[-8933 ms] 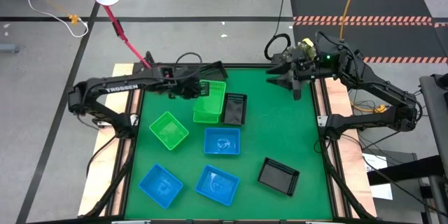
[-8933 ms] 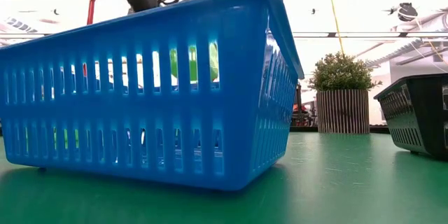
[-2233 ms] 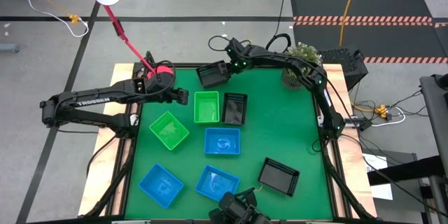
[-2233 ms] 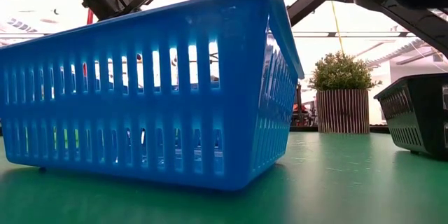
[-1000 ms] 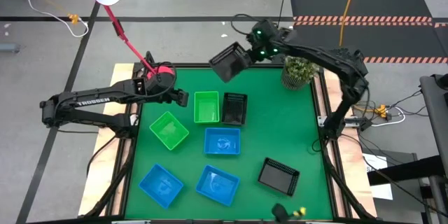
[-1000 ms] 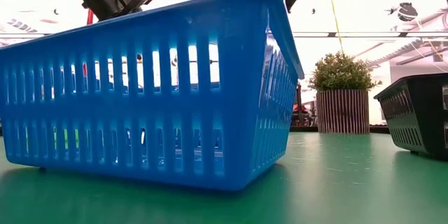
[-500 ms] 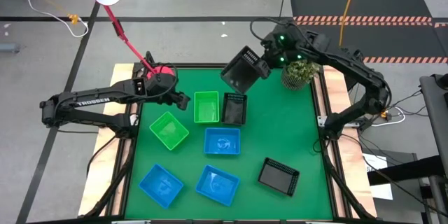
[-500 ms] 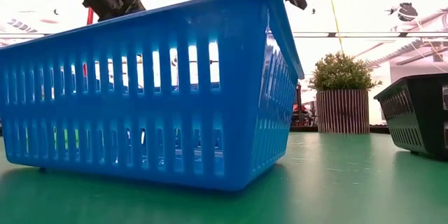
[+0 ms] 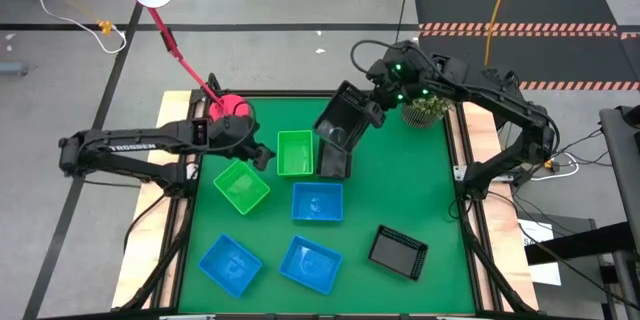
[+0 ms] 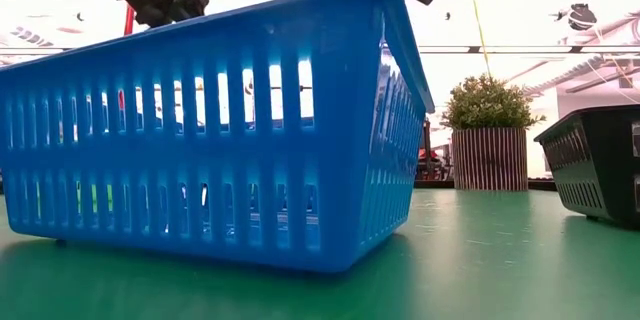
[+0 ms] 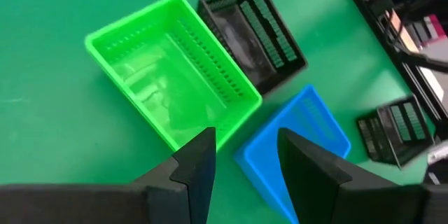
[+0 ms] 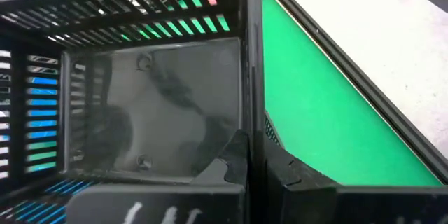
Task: Stack baskets by color
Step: Stack the top black bin on top of the middle black bin
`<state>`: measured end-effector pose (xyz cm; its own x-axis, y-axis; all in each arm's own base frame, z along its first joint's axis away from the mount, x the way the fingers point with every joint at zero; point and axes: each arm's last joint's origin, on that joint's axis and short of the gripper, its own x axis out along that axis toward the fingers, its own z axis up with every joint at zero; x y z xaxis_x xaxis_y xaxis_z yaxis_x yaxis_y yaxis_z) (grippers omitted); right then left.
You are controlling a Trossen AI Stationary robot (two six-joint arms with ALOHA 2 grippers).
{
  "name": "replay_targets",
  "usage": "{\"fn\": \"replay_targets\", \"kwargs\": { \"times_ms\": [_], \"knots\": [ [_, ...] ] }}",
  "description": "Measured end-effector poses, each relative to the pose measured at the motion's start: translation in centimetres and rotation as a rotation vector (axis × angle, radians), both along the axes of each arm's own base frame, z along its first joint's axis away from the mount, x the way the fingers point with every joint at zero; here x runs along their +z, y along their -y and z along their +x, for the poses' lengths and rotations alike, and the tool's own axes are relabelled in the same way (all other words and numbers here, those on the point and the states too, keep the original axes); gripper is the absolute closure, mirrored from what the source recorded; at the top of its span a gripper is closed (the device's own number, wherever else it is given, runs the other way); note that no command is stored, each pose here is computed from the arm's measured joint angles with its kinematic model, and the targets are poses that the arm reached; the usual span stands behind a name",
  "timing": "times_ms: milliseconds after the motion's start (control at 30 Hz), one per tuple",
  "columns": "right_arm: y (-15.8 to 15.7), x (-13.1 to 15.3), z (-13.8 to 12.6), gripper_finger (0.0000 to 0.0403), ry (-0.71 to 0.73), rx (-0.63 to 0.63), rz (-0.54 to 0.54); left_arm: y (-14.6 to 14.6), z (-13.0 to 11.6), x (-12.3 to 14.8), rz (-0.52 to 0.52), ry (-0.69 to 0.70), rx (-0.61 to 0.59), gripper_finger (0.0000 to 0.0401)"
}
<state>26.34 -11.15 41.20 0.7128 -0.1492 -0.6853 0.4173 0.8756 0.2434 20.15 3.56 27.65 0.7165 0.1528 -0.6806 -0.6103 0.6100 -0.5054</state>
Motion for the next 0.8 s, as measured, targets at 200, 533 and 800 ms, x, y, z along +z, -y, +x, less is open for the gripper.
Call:
{"fn": "replay_targets", "kwargs": {
  "times_ms": [200, 533, 800],
  "knots": [
    [0.1, -1.7, 0.2, 0.0403, -0.056, 0.028, 0.002, 0.9, 0.2, 0.1, 0.035, 0.006, -0.002, 0.0247],
    [1.2, -5.0, 2.1, 0.0403, -0.006, 0.13, -0.063, 1.6, 0.7, 0.6, 0.1, 0.07, 0.058, 0.0247],
    [3.4, -9.3, 5.0, 0.0403, -0.116, 0.277, -0.128, 1.6, 0.8, 0.7, 0.112, 0.086, 0.066, 0.0247]
  ]
}}
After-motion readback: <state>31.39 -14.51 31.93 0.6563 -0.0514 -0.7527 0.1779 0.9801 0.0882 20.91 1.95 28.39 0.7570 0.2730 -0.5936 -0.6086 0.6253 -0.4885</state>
